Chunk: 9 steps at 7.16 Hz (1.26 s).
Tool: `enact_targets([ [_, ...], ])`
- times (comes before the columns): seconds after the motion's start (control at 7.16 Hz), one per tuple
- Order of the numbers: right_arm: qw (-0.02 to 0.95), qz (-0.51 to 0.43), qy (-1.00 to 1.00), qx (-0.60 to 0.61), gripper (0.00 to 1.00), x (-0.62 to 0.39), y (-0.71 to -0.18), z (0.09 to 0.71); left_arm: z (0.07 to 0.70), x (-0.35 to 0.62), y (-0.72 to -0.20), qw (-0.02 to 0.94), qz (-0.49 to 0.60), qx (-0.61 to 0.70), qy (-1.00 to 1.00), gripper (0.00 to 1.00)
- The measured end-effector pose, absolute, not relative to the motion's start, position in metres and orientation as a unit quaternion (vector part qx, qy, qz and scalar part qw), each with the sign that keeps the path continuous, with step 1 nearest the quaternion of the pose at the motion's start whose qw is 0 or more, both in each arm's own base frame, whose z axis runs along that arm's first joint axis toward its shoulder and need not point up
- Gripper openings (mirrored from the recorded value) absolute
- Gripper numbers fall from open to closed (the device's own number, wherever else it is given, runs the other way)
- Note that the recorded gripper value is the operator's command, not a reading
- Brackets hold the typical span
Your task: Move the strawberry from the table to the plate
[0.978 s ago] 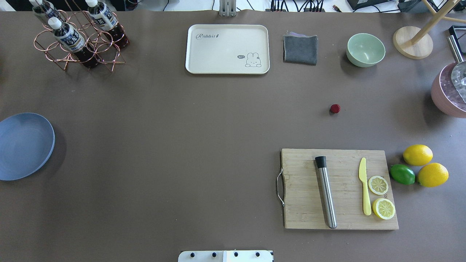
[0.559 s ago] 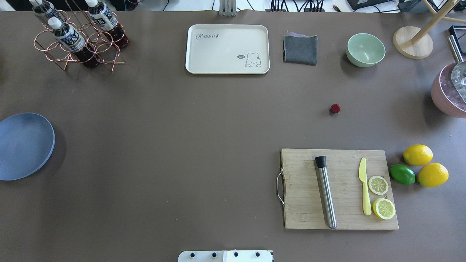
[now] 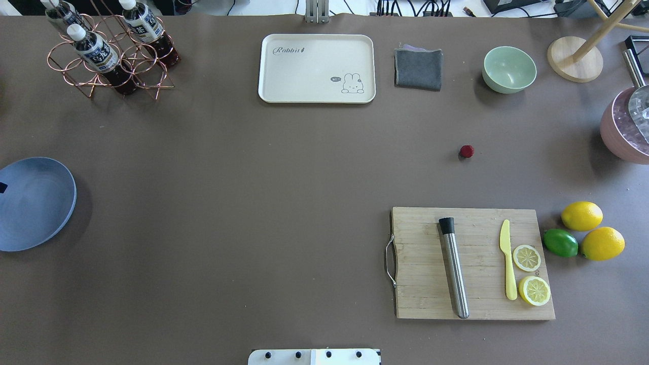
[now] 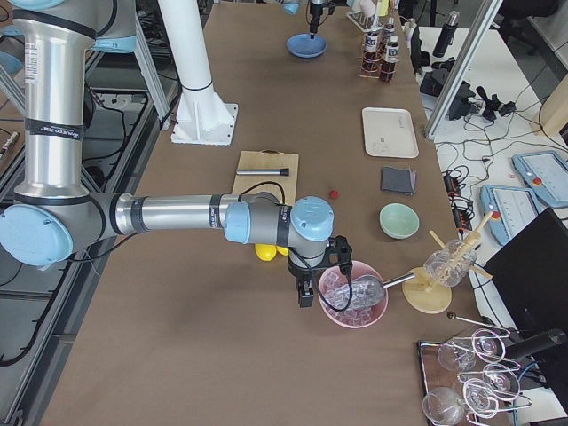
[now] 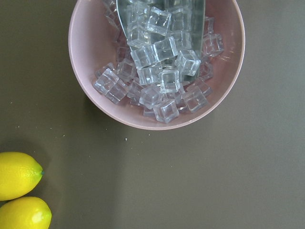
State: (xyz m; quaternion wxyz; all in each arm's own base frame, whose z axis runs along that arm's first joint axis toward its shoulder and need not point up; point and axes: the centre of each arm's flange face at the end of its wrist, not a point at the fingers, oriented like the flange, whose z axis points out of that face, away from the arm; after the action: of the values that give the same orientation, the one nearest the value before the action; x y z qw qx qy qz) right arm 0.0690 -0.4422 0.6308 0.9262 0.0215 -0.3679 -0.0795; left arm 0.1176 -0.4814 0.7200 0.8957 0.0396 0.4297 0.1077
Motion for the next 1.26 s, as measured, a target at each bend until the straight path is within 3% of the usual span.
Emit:
enact_targets([
  [0.14, 0.926, -0.079, -0.368, 0.022, 1.00, 0.069, -0.442, 0.630, 0.722, 0.118, -0.483, 0.896, 0.107, 0.038, 0.429, 0.64],
  [0.42, 0.926, -0.080, -0.368, 0.024, 1.00, 0.069, -0.442, 0.628, 0.724, 0.119, -0.483, 0.896, 0.106, 0.035, 0.429, 0.43],
  [0.56, 0.926, -0.081, -0.368, 0.025, 1.00, 0.069, -0.442, 0.628, 0.724, 0.119, -0.483, 0.897, 0.102, 0.034, 0.429, 0.16],
  [0.7, 0.926, -0.081, -0.368, 0.025, 1.00, 0.069, -0.443, 0.627, 0.723, 0.119, -0.483, 0.897, 0.096, 0.031, 0.430, 0.00],
  [1.26, 0.926, -0.081, -0.367, 0.026, 1.00, 0.069, -0.443, 0.626, 0.714, 0.121, -0.485, 0.896, 0.078, 0.028, 0.437, 0.00],
])
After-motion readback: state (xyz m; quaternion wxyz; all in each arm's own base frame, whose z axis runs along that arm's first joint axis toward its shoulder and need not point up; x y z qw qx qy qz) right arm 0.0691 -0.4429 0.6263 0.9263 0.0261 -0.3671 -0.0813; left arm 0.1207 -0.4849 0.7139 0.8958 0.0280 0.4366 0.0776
